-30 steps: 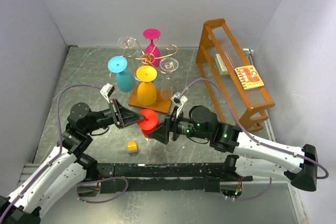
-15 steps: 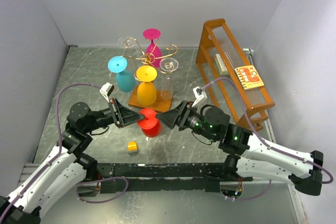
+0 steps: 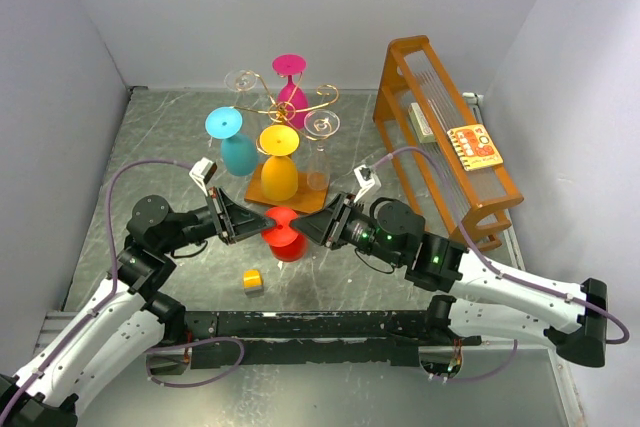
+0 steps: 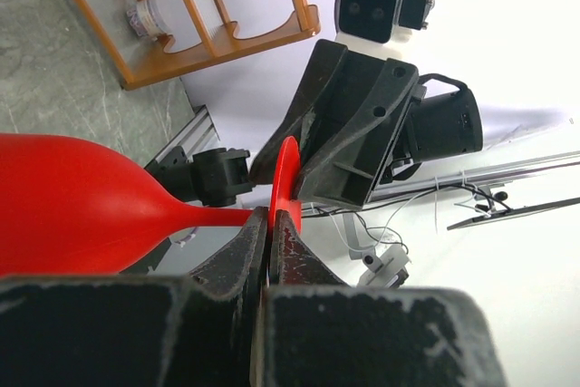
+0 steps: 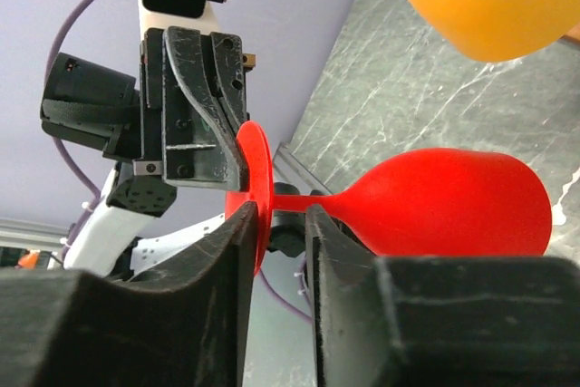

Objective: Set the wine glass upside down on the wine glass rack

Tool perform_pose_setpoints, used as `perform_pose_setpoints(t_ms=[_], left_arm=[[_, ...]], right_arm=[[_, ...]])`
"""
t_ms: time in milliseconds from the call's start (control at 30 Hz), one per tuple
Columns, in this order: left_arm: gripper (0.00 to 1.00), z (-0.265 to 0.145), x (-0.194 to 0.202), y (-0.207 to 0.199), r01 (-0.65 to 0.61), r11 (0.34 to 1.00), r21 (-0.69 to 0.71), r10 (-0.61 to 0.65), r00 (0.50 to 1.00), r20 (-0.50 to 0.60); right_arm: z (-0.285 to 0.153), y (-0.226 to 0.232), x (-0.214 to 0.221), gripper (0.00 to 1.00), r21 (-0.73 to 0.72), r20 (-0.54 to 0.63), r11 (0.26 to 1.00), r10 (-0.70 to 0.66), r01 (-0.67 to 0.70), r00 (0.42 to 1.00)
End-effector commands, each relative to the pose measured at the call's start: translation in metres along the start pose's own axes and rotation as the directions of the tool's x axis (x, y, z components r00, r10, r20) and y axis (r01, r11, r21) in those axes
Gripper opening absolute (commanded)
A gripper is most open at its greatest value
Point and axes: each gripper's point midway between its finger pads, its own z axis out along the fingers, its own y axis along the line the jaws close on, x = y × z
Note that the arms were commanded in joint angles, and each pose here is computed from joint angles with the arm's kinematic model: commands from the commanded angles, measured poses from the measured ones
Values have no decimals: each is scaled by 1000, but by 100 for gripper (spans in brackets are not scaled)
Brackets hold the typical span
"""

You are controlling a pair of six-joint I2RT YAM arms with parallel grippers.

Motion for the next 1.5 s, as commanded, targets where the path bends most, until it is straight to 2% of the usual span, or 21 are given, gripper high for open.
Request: perform_pose_setpoints(t_ms=[0, 300, 367, 467, 567, 667, 767, 867, 967, 1067, 1267, 1467], left_arm=[[7, -2, 1, -13, -35, 998, 54, 35, 999, -1], [7, -1, 4, -11, -35, 998, 55, 37, 999, -22], [7, -1, 5, -10, -32, 998, 58, 34, 999, -24], [9, -2, 5, -9, -32, 998, 56, 33, 999, -25], [21, -3, 5, -6, -40, 999, 35, 41, 999, -14], [41, -5, 1, -2, -57, 998, -13, 57, 998, 9], [55, -9, -5, 6, -95, 990, -107, 100, 994, 41], [68, -21, -22, 15, -177, 945, -277, 209, 974, 91], [74, -37, -38, 20, -227, 877, -423, 302, 946, 117], [77, -48, -47, 16, -257, 839, -479, 357, 925, 131], [80, -63, -54, 12, -263, 811, -523, 406, 896, 179], [81, -74, -60, 9, -256, 796, -549, 433, 874, 220]], right_arm=[[0, -10, -5, 23, 34, 25, 996, 85, -86, 996], [8, 2, 4, 20, -47, -63, 992, 113, -116, 992], [10, 4, 8, 14, -56, -89, 992, 109, -114, 990], [11, 5, 8, 0, -58, -92, 992, 109, -115, 990], [8, 0, 3, 0, -28, -62, 993, 112, -114, 992], [3, -5, -2, 0, 6, -44, 993, 118, -118, 992], [-8, -36, -4, 0, 196, -35, 965, 182, -172, 983], [-23, -58, -8, 0, 309, -22, 928, 224, -207, 974], [-38, -74, -21, 0, 376, 40, 898, 231, -229, 972], [-57, -72, -51, 0, 397, 160, 885, 195, -244, 968], [-91, -56, -107, 0, 400, 365, 879, 107, -259, 925], [-97, -41, -144, 0, 402, 462, 890, 5, -214, 887]])
